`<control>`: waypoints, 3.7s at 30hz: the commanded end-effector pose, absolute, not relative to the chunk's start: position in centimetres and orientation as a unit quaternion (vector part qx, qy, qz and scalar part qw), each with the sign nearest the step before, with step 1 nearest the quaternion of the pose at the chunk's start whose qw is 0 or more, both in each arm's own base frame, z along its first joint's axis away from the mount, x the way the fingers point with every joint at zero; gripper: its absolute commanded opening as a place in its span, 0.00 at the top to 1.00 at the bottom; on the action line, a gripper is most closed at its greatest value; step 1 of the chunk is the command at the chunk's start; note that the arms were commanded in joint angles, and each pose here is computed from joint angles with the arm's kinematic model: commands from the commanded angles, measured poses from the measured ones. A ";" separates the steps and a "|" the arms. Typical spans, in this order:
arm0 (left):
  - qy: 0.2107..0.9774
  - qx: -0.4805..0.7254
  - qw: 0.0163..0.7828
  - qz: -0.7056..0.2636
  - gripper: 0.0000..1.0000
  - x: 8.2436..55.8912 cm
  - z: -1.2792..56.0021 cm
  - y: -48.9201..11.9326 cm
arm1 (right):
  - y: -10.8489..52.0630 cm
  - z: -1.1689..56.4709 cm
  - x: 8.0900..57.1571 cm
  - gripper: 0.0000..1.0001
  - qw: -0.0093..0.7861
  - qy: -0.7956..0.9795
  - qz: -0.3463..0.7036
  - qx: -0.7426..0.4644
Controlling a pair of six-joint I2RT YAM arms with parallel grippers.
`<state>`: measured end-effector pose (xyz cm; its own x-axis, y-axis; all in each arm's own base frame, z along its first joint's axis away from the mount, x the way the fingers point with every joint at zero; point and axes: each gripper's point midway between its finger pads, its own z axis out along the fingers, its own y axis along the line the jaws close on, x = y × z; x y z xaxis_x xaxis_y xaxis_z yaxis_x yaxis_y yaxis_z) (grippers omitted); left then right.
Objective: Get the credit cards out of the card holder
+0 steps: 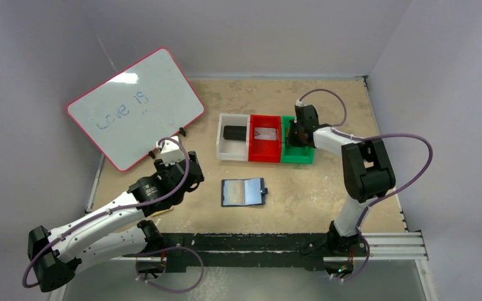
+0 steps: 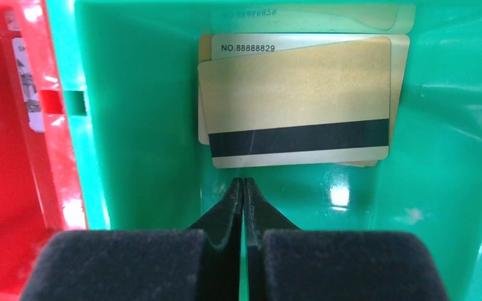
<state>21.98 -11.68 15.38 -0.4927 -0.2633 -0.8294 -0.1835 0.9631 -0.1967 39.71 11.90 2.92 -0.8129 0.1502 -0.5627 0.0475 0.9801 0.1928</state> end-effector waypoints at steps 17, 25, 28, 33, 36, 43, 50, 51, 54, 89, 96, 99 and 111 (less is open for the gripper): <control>0.849 -0.148 0.505 -0.051 0.27 22.5 17.0 -11.6 | 12.5 3.6 43.7 1.00 0.360 0.924 0.089 0.095; 0.849 -0.146 0.505 -0.049 0.27 22.5 17.0 -11.5 | 12.4 5.8 43.1 0.96 0.375 0.917 0.096 0.095; 0.850 -0.145 0.504 -0.051 0.27 22.5 16.9 -11.6 | 12.3 8.7 42.6 0.86 0.401 0.906 0.101 0.089; 0.851 -0.145 0.503 -0.053 0.27 22.6 16.8 -11.8 | 11.6 14.4 41.2 0.64 0.455 0.879 0.112 0.087; 0.851 -0.146 0.501 -0.056 0.27 22.6 16.7 -12.0 | 11.2 16.4 40.0 0.61 0.469 0.871 0.117 0.085; 0.857 -0.143 0.491 -0.061 0.26 22.6 16.2 -12.6 | 12.3 18.3 35.6 0.40 0.488 0.850 0.185 0.066; 0.872 -0.149 0.462 -0.058 0.26 22.0 13.9 -12.9 | 9.1 15.6 32.5 0.00 0.449 0.868 0.144 0.157; 0.873 -0.150 0.460 -0.063 0.27 21.9 13.7 -13.0 | 10.2 15.9 32.2 0.00 0.445 0.867 0.171 0.144; 0.870 -0.158 0.460 -0.077 0.26 21.8 13.5 -13.2 | 12.8 17.2 31.6 0.00 0.458 0.847 0.249 0.102; 0.831 -0.220 0.509 -0.051 0.28 21.4 17.0 -9.1 | 33.4 7.1 21.5 0.25 0.332 0.934 0.130 -0.006; 0.831 -0.219 0.509 -0.048 0.28 21.5 16.9 -9.1 | 33.4 4.9 21.3 0.24 0.313 0.944 0.099 -0.014; 0.831 -0.220 0.509 -0.049 0.28 21.5 16.9 -9.1 | 33.5 4.4 21.2 0.25 0.309 0.946 0.100 -0.013; 0.837 -0.214 0.502 -0.047 0.29 21.6 16.4 -9.6 | 32.6 2.4 20.9 0.49 0.295 0.953 0.065 -0.014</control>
